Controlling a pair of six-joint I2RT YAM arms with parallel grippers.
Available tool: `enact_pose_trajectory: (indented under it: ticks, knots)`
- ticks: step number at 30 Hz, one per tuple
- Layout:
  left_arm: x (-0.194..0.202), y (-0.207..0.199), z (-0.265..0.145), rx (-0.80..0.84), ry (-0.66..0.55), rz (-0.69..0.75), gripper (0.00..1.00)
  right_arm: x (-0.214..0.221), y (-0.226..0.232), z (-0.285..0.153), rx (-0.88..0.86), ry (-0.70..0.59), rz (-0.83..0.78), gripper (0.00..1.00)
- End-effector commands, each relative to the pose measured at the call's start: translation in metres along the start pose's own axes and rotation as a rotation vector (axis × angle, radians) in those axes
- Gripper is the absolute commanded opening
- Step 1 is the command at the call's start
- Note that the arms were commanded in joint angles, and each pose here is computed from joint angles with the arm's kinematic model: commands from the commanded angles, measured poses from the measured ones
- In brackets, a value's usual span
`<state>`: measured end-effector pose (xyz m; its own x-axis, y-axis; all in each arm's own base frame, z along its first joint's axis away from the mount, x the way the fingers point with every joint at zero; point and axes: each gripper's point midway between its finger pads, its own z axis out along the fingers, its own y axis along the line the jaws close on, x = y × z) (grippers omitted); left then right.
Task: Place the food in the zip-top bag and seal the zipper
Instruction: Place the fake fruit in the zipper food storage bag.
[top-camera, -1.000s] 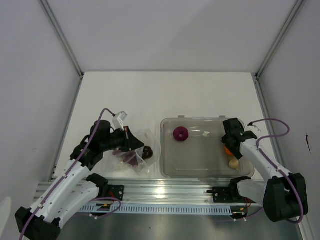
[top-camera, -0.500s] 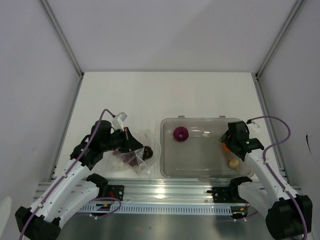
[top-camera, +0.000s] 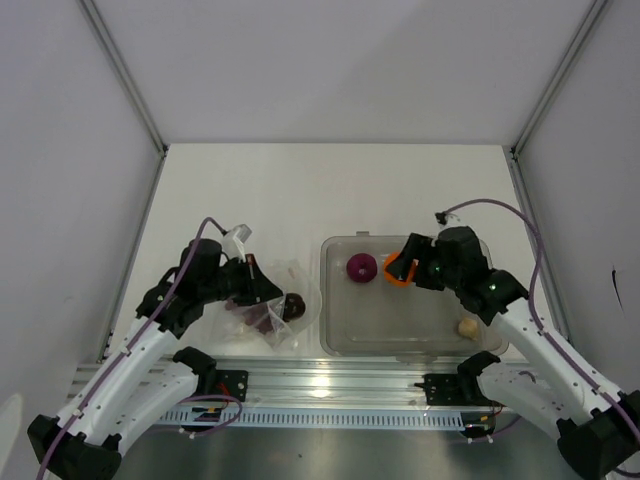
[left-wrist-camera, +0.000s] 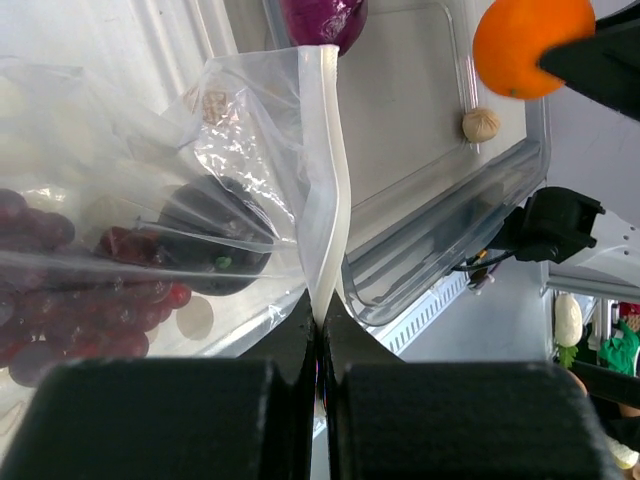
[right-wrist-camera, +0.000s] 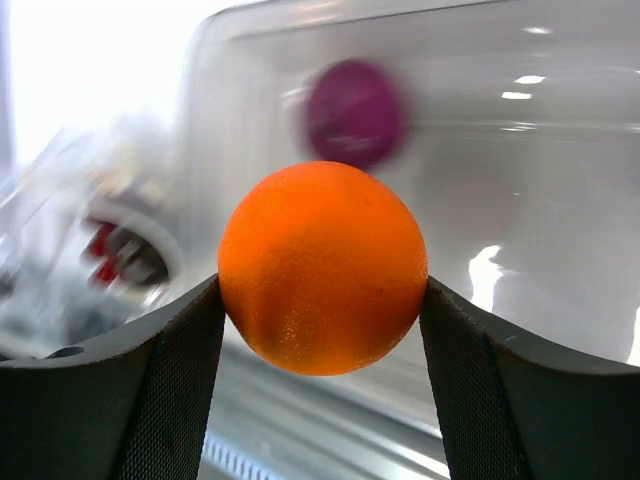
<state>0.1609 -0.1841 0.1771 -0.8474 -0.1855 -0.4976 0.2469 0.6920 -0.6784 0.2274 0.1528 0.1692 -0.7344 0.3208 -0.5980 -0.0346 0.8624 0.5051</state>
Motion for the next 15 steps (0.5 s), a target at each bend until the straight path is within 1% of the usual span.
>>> enact_pose_trajectory:
  ticks: [1, 4, 5, 6, 8, 10, 15]
  knots:
    - [-0.013, -0.014, -0.01, 0.004, -0.025, 0.024, 0.01, 0.001, 0.084, -0.015, -0.286, 0.028, -0.135, 0.0]
    - [-0.016, -0.016, -0.014, -0.007, -0.028, 0.027, 0.01, 0.009, 0.122, -0.015, -0.398, 0.061, -0.167, 0.0]
    - [-0.019, -0.019, -0.016, -0.005, -0.034, 0.032, 0.0, 0.022, 0.134, -0.012, -0.431, 0.106, -0.188, 0.0]
    - [-0.021, -0.021, -0.018, -0.003, -0.04, 0.036, 0.01, 0.02, 0.149, -0.014, -0.476, 0.099, -0.197, 0.0]
    - [-0.022, -0.022, -0.02, -0.009, -0.041, 0.036, 0.0, 0.032, 0.171, -0.011, -0.54, 0.138, -0.219, 0.0]
    - [-0.023, -0.023, -0.021, -0.012, -0.04, 0.033, 0.0, 0.044, 0.19, -0.007, -0.586, 0.174, -0.244, 0.0]
    - [-0.022, -0.023, -0.023, -0.013, -0.039, 0.029, 0.0, 0.071, 0.217, 0.002, -0.637, 0.25, -0.313, 0.0]
